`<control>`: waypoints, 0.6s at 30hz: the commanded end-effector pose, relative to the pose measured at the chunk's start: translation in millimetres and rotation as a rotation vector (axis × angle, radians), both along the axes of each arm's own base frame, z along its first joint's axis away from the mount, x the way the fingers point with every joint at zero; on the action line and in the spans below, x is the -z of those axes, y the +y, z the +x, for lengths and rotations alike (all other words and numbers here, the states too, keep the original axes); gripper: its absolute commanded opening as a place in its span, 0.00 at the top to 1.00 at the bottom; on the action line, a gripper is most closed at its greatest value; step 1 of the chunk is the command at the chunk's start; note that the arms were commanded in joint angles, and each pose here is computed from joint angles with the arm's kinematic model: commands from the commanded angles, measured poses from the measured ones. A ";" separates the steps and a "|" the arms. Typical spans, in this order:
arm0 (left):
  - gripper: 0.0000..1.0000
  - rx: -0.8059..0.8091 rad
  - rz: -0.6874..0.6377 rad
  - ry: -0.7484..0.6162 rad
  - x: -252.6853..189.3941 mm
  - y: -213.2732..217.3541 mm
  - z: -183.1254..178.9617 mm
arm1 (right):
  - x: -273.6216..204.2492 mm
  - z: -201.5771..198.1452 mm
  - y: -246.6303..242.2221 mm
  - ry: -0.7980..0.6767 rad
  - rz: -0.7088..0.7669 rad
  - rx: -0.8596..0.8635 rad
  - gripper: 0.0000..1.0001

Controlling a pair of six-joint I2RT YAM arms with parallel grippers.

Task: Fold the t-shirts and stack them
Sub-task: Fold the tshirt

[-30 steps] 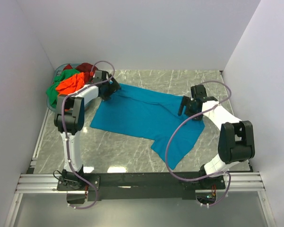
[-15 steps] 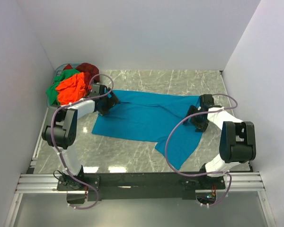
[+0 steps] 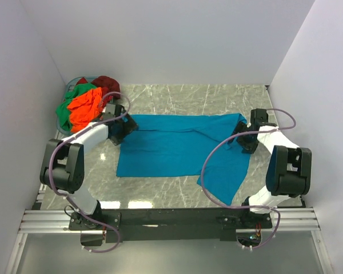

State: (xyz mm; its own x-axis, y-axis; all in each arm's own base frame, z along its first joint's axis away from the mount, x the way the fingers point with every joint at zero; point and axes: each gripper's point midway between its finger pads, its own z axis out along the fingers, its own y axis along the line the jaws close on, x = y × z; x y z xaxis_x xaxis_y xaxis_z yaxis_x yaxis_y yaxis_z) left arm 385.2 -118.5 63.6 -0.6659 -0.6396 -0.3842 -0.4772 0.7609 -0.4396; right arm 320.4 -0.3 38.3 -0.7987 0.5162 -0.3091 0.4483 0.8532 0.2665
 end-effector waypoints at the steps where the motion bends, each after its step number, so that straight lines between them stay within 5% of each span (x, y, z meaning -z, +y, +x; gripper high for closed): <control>1: 0.06 -0.136 0.027 -0.048 -22.7 41.5 18.4 | -48.9 21.9 10.9 -0.152 0.040 -0.066 0.18; 13: 0.44 -0.215 0.063 -0.060 -9.8 64.9 75.1 | -49.7 36.5 31.9 -0.155 -0.064 -0.202 0.29; 18: 0.48 -0.261 0.106 0.001 10.2 73.5 76.4 | -49.1 42.6 37.4 -0.145 -0.092 -0.226 0.32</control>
